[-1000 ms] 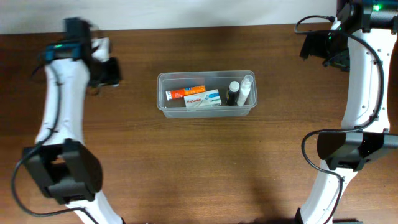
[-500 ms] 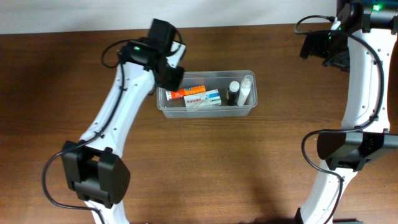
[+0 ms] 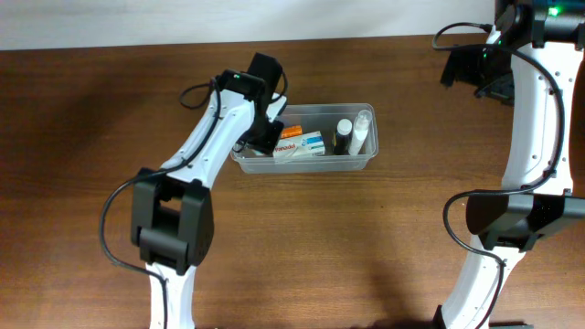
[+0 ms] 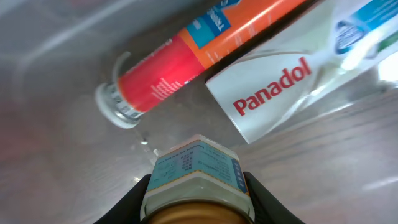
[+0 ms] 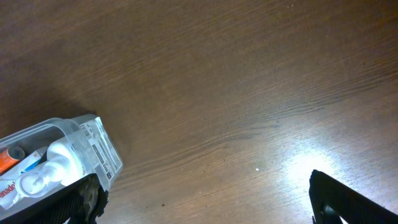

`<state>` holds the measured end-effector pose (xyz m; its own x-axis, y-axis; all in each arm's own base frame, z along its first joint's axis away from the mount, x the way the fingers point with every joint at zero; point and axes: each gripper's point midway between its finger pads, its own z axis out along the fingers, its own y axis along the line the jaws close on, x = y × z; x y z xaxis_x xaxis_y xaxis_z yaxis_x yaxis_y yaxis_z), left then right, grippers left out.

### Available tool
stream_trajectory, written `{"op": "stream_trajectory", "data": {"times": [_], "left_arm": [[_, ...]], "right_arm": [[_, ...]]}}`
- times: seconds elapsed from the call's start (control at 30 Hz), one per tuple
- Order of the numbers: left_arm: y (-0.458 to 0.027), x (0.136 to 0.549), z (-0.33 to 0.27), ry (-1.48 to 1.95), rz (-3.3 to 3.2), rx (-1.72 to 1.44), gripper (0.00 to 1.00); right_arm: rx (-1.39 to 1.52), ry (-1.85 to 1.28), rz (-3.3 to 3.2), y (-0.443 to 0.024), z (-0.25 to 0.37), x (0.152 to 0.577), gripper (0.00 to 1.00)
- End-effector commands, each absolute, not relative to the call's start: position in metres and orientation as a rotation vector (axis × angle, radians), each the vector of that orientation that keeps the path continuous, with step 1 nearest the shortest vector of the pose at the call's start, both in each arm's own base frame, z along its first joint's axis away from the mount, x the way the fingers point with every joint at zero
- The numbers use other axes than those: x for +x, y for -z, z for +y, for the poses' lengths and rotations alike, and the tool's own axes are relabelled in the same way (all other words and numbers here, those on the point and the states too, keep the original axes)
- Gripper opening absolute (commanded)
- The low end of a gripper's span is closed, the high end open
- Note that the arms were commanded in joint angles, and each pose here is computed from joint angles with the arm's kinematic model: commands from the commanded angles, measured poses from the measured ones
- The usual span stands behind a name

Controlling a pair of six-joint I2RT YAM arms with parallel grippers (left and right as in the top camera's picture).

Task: Pack container
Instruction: 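Carry the amber jar over the container and lower it inside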

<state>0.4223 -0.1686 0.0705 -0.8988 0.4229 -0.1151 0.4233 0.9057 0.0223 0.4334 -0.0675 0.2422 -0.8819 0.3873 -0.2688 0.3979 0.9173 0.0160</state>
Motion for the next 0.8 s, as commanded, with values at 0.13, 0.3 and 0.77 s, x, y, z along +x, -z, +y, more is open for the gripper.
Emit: {"op": "stream_trajectory", "data": {"times": [0.13,0.3,0.77], "left_arm": [[-0.0599,0.4251,-0.1663,-0.017,2.965,0.680,0.25],[-0.0599,0.4251,-0.1661,-0.017,2.965,0.680,0.40],[-0.0599,0.4252,-0.1660,-0.018,2.965,0.680,0.43]], "right_arm": [[0.579,0.051,2.781,-0.2545,-0.0671,0.4307,0.98],[0.579,0.051,2.781,-0.2545,-0.0671,0.4307,0.98],[0.579,0.051,2.781,-0.2545,-0.0671,0.4307,0.98]]}}
